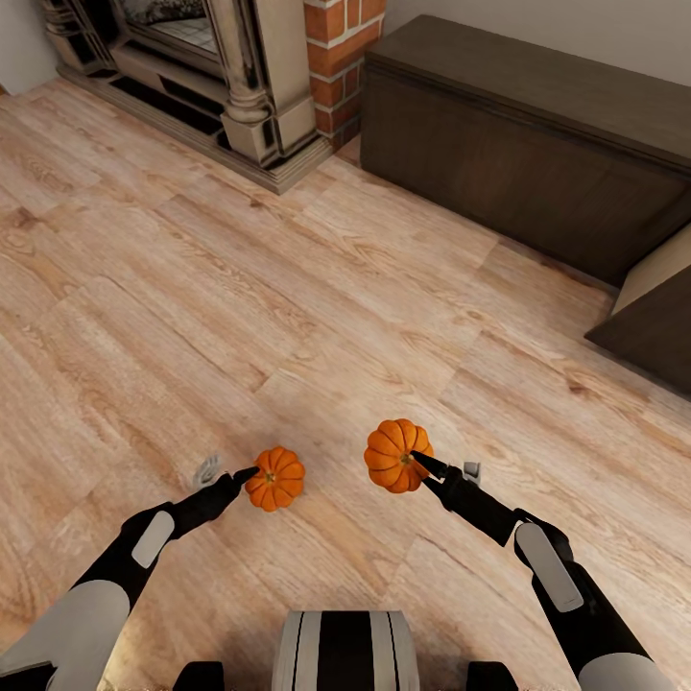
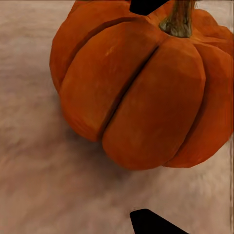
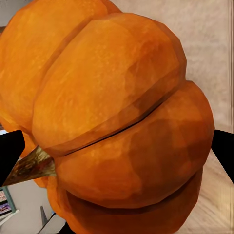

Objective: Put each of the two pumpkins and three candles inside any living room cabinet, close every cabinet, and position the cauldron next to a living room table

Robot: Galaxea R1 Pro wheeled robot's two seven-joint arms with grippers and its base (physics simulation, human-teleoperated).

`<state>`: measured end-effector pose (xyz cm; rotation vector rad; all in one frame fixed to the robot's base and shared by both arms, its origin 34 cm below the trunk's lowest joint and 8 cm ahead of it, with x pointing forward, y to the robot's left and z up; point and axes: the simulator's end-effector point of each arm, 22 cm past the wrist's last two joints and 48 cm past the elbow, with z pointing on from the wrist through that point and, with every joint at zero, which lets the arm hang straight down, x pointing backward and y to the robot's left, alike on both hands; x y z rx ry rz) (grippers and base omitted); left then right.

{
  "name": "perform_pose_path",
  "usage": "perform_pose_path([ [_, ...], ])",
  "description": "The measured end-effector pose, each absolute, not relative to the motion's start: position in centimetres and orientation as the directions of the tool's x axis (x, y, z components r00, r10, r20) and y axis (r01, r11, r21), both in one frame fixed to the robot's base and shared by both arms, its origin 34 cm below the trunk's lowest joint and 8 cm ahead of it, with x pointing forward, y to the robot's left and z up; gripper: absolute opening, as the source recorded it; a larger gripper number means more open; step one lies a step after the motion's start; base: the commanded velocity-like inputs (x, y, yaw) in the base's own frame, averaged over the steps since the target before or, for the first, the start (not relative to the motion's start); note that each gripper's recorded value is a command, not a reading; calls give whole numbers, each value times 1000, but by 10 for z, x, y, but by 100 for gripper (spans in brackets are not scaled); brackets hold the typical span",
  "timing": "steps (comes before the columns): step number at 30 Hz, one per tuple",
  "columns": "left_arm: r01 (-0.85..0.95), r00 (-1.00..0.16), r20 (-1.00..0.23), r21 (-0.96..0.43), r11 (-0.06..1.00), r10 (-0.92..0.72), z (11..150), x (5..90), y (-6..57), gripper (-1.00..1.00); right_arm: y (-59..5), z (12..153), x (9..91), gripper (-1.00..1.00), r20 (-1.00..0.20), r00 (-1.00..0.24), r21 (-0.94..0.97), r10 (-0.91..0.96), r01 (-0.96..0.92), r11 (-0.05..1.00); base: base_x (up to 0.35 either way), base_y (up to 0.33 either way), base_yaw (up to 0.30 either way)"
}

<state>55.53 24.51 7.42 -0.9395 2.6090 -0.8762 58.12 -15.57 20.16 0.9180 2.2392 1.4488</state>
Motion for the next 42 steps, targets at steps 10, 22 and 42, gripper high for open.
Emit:
perform_pose_path([
  [10,-482,-792,-7,-608,631,-611,73,550,235,100,-156,202,582,-100,77,-741,898,667,342,277,0,0,0],
  [22,-480,-796,4,-614,626,-606,70,548,230,100,-156,196,578,-100,86,-740,894,667,353,277,0,0,0],
  [42,-429,-828,5,-648,629,-560,75,547,214,-100,-156,195,575,-100,90,-740,892,667,358,277,0,0,0],
])
